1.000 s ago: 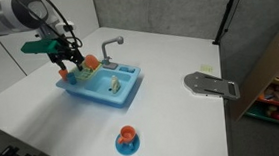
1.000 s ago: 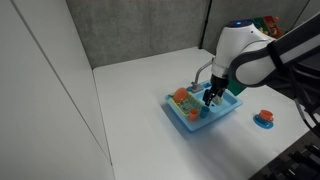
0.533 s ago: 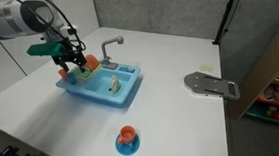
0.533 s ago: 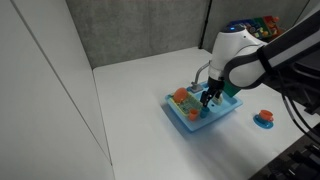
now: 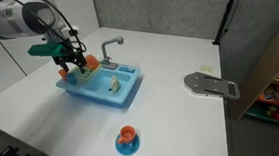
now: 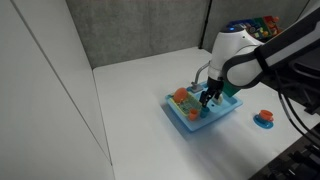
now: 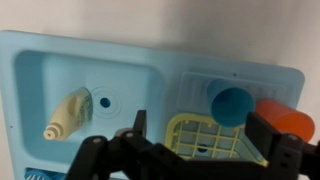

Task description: Place the blue cup on the table

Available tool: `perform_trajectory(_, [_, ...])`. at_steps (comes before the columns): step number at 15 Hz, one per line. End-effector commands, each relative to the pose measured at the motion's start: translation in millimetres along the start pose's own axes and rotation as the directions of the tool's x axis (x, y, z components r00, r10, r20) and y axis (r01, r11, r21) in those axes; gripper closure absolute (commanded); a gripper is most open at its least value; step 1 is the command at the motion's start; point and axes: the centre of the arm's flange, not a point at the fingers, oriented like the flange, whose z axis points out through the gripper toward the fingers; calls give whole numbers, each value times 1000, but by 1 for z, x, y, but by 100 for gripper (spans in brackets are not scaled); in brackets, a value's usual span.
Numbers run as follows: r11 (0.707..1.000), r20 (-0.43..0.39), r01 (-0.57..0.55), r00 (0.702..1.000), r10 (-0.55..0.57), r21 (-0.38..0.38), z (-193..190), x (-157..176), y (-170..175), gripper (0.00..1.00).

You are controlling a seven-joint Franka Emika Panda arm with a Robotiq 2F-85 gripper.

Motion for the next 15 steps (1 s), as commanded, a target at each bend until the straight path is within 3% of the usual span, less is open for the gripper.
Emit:
perform_trajectory(1, [1000,8,-4,1000,4,4,5,4,6,0])
perform_trajectory(15, [1000,16,-3,1000,4,-8,19,4,7,0])
